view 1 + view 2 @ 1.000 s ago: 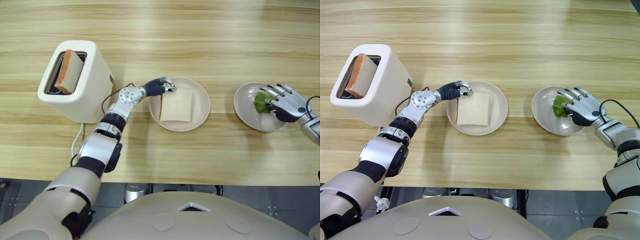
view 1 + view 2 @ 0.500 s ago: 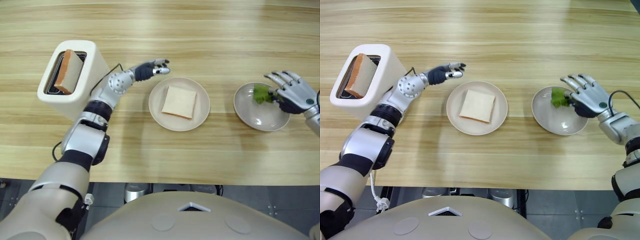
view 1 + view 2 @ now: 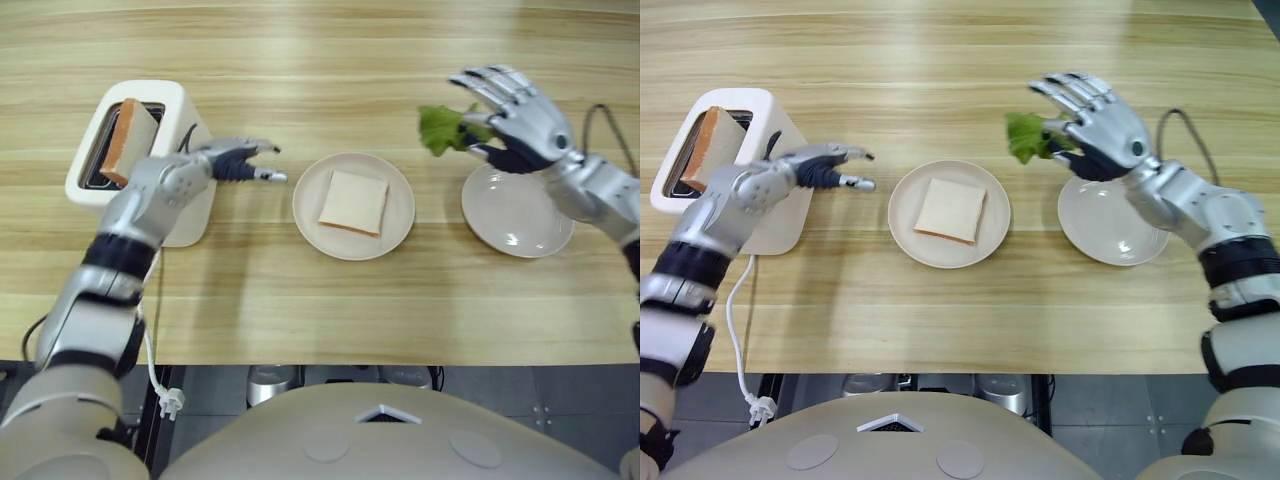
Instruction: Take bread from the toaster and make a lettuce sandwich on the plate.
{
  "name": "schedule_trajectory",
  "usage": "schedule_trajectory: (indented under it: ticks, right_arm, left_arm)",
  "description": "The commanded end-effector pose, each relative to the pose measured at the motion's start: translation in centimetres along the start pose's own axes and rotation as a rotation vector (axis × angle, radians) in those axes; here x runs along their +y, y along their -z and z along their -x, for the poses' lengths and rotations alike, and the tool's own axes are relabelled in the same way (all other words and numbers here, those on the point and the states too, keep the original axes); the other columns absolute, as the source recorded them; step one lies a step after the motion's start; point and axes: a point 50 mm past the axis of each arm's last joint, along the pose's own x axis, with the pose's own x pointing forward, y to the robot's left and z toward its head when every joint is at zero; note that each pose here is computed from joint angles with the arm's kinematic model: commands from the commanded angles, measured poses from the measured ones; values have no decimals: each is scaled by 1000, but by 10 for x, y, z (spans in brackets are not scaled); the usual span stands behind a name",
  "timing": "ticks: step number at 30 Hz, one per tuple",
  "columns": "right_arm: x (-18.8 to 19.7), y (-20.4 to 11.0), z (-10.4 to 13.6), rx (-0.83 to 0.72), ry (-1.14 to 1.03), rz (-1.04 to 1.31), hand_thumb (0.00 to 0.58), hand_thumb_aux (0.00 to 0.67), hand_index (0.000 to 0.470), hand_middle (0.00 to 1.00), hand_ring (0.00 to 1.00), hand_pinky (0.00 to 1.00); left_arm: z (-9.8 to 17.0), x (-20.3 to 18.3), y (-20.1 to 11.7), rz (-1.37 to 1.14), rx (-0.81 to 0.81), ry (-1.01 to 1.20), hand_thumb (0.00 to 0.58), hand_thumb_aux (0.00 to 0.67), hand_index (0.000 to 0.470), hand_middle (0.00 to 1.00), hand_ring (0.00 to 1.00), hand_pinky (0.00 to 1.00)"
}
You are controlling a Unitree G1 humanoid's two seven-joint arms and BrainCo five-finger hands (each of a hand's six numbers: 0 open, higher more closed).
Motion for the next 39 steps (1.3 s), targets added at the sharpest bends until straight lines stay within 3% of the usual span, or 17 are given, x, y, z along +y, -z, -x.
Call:
schedule_trajectory:
  ticks: [1,11,19,23,24,25,26,34,39]
  right_arm:
    - [22,-18,-16,-68,-59,-55,580,670,460,0,0,0]
    - [78,-59,-44,-126,-166,-209,580,670,460,0,0,0]
    - [104,-77,-41,-136,-262,-240,580,670,460,0,0,0]
    - [109,-82,-43,-135,-269,-248,580,670,460,0,0,0]
    - [109,-82,-42,-132,-274,-248,554,528,363,0,0,0]
    - [110,-81,-42,-130,-276,-248,456,360,247,0,0,0]
    - [110,-81,-42,-129,-275,-249,0,0,0,0,0,0]
    - [95,-67,-40,-91,-189,-256,0,0,0,0,0,0]
    - [70,-52,-35,-52,-47,-267,0,0,0,0,0,0]
  left_arm:
    - [45,17,-13,64,-57,-31,0,0,0,0,0,0]
    - [143,30,-37,265,-294,-171,0,0,0,0,0,0]
    - [177,42,-30,355,-333,-329,0,0,0,0,0,0]
    - [173,50,-8,311,-140,-424,0,0,0,0,0,0]
    - [170,51,-2,278,-74,-441,0,0,0,0,0,0]
    - [168,53,4,240,-4,-456,0,0,0,0,0,0]
    - [166,54,9,203,55,-468,0,0,0,0,0,0]
    - [153,52,44,-46,438,-419,0,0,0,0,0,0]
    - [150,55,58,-152,573,-375,0,0,0,0,0,0]
